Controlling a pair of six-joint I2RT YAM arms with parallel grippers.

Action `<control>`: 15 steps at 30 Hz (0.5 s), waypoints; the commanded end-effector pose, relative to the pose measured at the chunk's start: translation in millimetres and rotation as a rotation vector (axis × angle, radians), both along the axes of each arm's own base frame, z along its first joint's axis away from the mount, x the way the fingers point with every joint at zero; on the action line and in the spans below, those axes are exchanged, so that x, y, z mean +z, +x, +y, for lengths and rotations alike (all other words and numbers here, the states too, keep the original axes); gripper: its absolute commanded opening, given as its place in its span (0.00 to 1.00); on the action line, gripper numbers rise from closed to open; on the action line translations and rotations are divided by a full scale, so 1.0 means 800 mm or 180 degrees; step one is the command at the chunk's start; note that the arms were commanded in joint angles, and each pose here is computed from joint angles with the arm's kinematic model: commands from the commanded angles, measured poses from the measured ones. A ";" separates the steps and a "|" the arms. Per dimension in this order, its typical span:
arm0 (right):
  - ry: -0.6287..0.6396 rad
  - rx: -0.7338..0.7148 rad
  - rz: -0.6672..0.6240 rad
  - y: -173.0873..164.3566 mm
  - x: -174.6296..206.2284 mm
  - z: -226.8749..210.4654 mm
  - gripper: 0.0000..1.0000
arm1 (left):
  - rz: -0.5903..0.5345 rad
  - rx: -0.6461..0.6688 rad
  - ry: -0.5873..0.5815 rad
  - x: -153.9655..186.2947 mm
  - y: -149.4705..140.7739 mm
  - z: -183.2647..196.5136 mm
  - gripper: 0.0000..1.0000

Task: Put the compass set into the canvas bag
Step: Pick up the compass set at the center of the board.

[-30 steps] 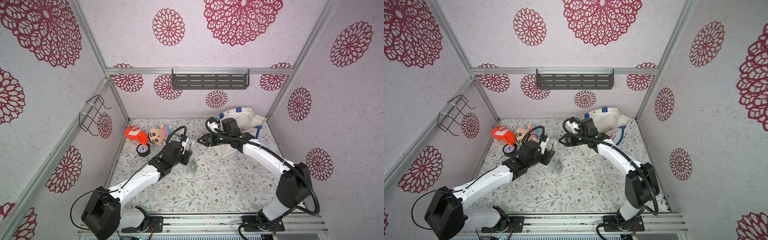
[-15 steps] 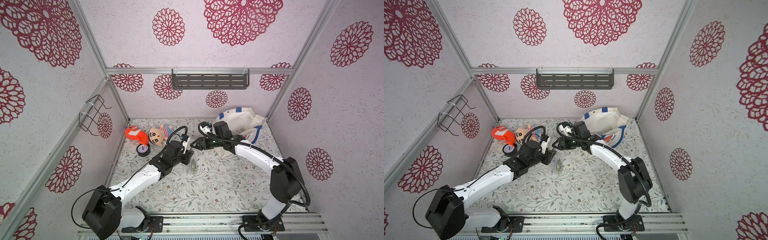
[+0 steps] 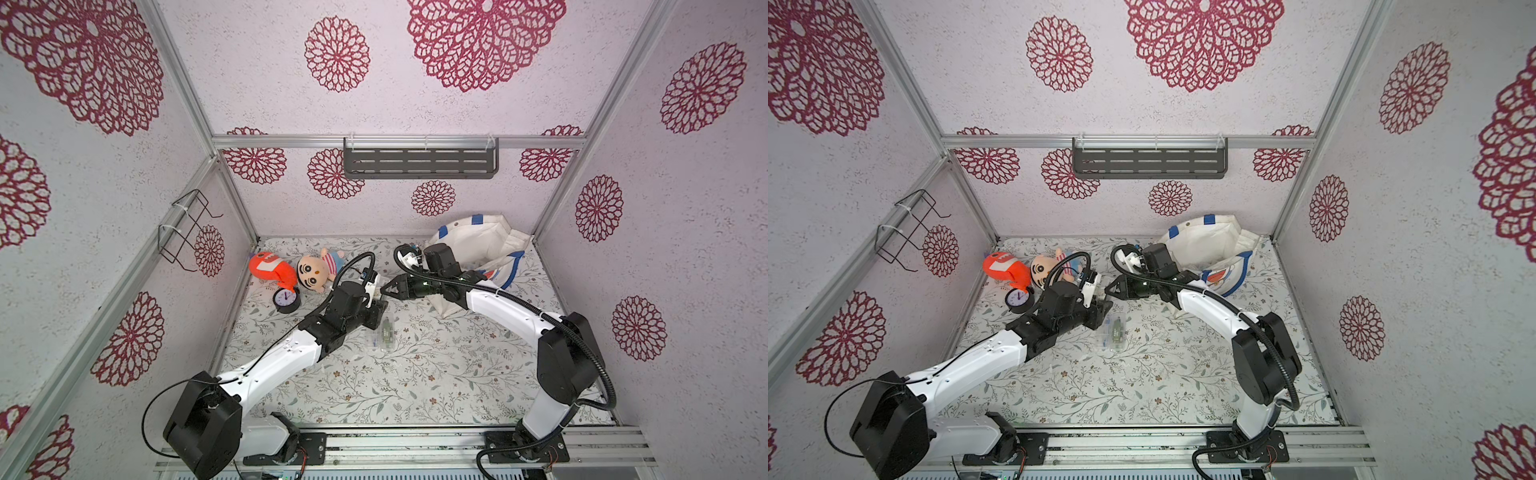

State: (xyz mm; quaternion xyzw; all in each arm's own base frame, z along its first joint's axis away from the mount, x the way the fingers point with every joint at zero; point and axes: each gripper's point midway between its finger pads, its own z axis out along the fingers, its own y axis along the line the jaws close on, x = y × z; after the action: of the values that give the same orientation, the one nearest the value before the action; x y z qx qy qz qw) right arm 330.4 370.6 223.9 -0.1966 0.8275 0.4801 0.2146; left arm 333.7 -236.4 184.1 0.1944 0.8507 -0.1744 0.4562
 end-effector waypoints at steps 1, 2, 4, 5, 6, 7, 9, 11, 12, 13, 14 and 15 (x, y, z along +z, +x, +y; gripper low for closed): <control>0.0167 0.0075 -0.0162 -0.006 0.028 0.008 0.17 | -0.0116 -0.0072 -0.0059 0.013 -0.005 -0.006 0.54; 0.0161 0.0059 -0.0175 -0.005 0.028 0.008 0.14 | -0.0122 -0.0057 -0.0054 0.014 -0.005 -0.005 0.58; 0.0155 0.0043 -0.0187 -0.003 0.028 0.008 0.12 | -0.0101 -0.0033 -0.0046 0.011 -0.005 -0.003 0.65; 0.0144 0.0033 -0.0194 -0.002 0.028 0.007 0.11 | -0.0090 -0.0021 -0.0047 0.011 -0.006 -0.003 0.70; 0.0123 0.0028 -0.0208 -0.002 0.028 0.007 0.10 | -0.0074 -0.0011 -0.0040 0.009 -0.007 -0.001 0.73; 0.0095 0.0009 -0.0227 -0.001 0.028 0.005 0.10 | -0.0061 -0.0010 -0.0045 0.008 -0.008 -0.001 0.75; 0.0036 -0.0043 -0.0274 0.001 0.030 0.000 0.11 | -0.0035 0.0013 -0.0061 0.007 -0.010 0.002 0.81; -0.0034 -0.0063 -0.0342 0.002 0.034 -0.004 0.10 | -0.0012 0.0009 -0.0083 0.007 -0.015 0.004 0.84; -0.0089 -0.0083 -0.0400 0.004 0.036 -0.008 0.10 | -0.0007 0.0013 -0.0102 0.008 -0.018 0.005 0.85; -0.0140 -0.0116 -0.0456 0.006 0.039 -0.011 0.10 | -0.0003 0.0016 -0.0118 0.009 -0.020 0.006 0.85; -0.0203 -0.0157 -0.0522 0.010 0.044 -0.016 0.10 | 0.0012 0.0016 -0.0134 0.009 -0.023 0.008 0.86; -0.0277 -0.0201 -0.0575 0.014 0.048 -0.023 0.10 | 0.0025 0.0009 -0.0147 0.010 -0.027 0.009 0.86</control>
State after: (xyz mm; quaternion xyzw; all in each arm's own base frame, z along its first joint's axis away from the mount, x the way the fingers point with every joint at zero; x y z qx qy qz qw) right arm 335.0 364.0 214.9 -0.1975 0.8459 0.4403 0.2273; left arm 320.0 -231.1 185.3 0.1834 0.8516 -0.1848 0.4550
